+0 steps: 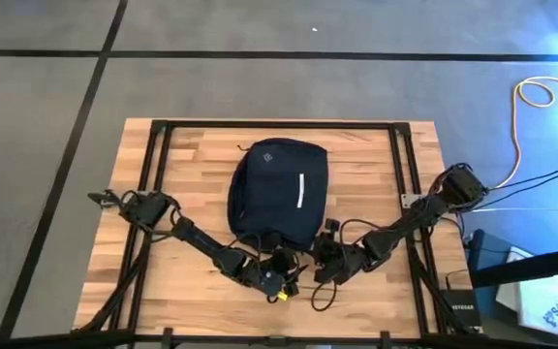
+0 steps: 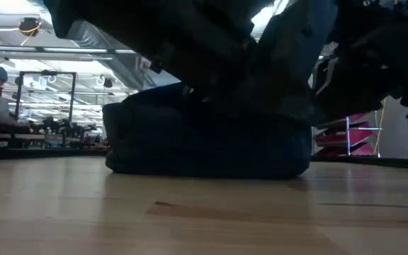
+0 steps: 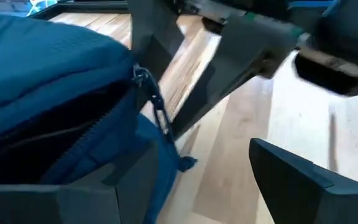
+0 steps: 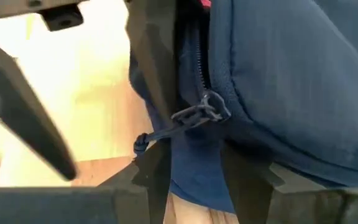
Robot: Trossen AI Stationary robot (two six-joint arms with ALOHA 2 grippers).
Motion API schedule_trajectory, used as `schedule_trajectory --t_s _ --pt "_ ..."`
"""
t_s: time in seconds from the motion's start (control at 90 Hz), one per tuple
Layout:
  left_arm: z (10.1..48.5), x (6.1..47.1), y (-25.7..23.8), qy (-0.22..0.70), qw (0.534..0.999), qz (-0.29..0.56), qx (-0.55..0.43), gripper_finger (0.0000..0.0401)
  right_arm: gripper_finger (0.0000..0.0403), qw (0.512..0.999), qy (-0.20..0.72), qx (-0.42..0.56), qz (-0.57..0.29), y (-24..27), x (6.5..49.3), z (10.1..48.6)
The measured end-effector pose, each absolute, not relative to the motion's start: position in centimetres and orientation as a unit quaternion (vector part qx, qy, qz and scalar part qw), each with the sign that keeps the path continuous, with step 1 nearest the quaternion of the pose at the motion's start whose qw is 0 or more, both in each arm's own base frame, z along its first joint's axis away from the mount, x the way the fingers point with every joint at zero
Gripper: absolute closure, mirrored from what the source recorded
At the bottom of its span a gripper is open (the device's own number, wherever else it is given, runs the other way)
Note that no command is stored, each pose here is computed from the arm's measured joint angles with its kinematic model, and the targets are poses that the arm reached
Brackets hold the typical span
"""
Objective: Unpack backpack
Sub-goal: Close the blue backpack
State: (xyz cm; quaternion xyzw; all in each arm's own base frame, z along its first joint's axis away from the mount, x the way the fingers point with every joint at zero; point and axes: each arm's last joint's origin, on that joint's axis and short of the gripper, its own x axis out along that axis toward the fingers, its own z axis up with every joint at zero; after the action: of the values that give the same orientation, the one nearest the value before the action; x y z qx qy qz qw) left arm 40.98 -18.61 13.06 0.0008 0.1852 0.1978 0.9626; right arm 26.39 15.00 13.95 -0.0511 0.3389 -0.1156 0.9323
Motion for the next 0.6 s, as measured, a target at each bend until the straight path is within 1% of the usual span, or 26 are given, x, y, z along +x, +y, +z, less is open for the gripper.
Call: schedule_trajectory --t_s 0.4,0.489,0.6 --pt "13.09 41.03 -18.41 0.182 0.961 0.209 0.009 0.0166 0.0281 0.932 0.339 -0.051 -0.115 15.00 26.39 13.95" --pt "13.09 41.13 -18.20 0.183 0.960 0.211 0.012 0.0186 0.0281 0.932 0.339 -0.051 -0.115 15.00 26.39 13.96" --pt "13.09 41.27 -17.87 0.184 0.959 0.213 0.016 0.0231 0.0281 0.932 0.339 -0.051 -0.115 15.00 26.40 13.96"
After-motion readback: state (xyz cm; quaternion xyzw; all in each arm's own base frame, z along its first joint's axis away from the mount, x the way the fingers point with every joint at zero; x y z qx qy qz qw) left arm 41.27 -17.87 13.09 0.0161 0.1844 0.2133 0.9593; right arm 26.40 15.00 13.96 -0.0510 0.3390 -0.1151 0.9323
